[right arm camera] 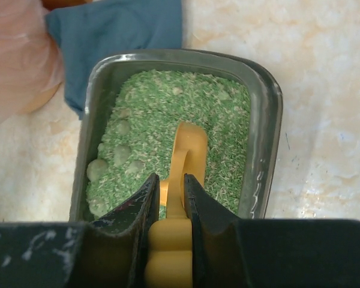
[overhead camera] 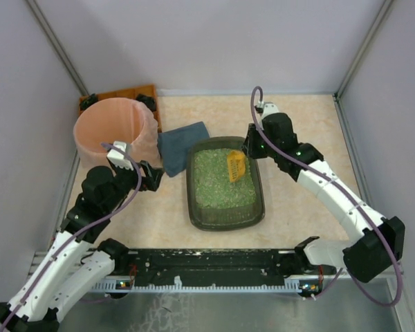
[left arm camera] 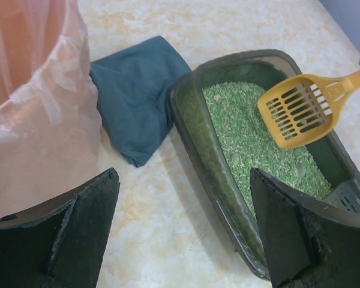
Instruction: Clean the litter box
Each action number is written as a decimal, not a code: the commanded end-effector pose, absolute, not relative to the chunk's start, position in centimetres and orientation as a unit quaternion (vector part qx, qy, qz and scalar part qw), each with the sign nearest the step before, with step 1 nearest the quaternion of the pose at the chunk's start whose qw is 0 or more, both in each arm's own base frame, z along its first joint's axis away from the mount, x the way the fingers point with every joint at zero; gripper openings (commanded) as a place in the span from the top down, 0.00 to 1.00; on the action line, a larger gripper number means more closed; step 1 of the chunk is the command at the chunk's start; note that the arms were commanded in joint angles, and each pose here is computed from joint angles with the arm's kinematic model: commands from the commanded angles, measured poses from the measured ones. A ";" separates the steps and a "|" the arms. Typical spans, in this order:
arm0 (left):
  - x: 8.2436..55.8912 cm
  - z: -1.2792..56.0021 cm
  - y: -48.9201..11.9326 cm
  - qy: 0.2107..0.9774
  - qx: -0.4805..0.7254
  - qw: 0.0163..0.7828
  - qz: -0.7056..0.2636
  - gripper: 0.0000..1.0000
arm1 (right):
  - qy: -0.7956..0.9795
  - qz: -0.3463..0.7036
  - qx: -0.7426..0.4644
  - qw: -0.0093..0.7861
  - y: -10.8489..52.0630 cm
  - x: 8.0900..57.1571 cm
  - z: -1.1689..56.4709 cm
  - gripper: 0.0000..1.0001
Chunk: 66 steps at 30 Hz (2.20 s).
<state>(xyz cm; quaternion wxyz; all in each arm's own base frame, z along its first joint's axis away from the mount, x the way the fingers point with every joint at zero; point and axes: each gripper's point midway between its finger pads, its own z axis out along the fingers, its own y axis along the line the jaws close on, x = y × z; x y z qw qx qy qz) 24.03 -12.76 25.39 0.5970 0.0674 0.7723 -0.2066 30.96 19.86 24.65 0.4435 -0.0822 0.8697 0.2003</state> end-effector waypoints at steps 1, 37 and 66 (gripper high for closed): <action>23.9 26.3 -13.8 0.762 0.089 0.599 -0.230 0.06 | 0.850 0.281 -0.024 0.445 20.2 33.7 23.8 1.00; 23.9 25.9 -13.1 0.764 0.075 0.603 -0.218 0.06 | 0.761 0.553 0.211 0.266 24.2 29.0 14.9 1.00; 24.1 26.3 -13.4 0.761 0.077 0.604 -0.223 0.06 | 0.655 0.630 0.198 0.368 16.8 28.3 19.4 1.00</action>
